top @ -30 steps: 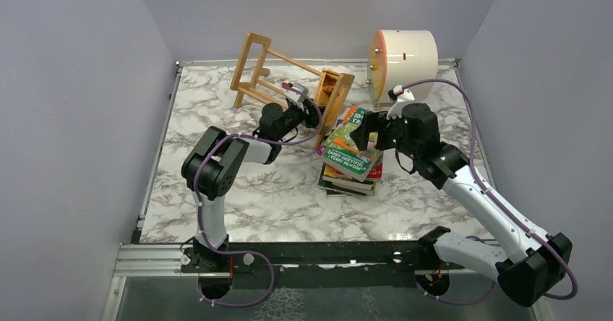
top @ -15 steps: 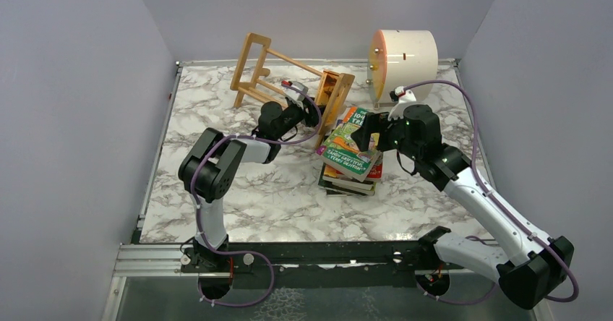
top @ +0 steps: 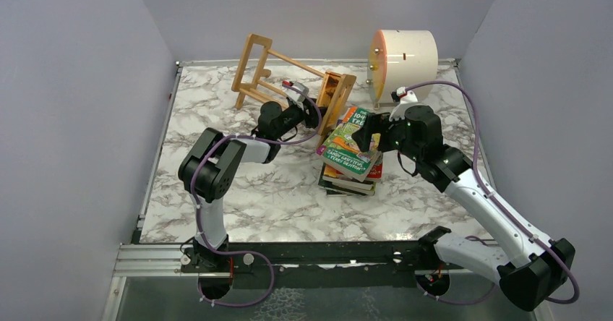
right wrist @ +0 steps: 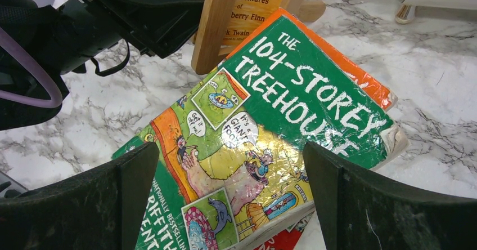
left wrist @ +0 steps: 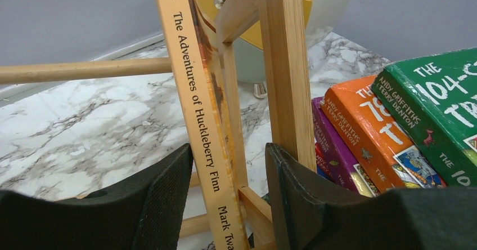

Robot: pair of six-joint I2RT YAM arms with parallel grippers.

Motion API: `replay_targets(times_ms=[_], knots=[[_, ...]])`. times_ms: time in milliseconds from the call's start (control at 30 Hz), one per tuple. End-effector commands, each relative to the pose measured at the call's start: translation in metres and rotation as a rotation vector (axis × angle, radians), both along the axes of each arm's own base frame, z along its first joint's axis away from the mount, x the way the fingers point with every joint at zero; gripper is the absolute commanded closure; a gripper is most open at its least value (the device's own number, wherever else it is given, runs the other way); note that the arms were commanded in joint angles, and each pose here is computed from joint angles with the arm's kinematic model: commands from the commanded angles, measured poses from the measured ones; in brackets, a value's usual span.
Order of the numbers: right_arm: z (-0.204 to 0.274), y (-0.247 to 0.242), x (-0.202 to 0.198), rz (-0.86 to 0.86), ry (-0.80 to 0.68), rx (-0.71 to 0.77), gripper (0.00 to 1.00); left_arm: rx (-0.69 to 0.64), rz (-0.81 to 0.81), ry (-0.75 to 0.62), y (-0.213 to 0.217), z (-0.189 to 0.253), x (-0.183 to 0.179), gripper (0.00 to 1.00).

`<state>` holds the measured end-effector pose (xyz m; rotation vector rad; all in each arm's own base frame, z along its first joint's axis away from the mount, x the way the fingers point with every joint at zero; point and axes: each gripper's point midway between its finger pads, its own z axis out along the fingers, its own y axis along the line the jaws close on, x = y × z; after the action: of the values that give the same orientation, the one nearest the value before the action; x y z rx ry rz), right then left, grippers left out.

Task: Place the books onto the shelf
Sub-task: Place the book on the shelf.

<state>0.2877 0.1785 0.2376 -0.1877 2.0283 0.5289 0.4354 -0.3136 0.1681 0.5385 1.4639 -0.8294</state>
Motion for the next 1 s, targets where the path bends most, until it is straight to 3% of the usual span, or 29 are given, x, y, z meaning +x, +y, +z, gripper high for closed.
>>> replay_targets(times_ms=[0,967], knots=[[-0.004,-0.007,-0.004,-0.03,0.008,-0.009,0.0,-0.041,-0.108,-0.061,-0.015,0.03,-0.019,0.56],[-0.008,-0.007,0.0,-0.035,0.015,-0.029,0.0,-0.014,-0.002,0.042,0.001,-0.007,0.019,0.56]])
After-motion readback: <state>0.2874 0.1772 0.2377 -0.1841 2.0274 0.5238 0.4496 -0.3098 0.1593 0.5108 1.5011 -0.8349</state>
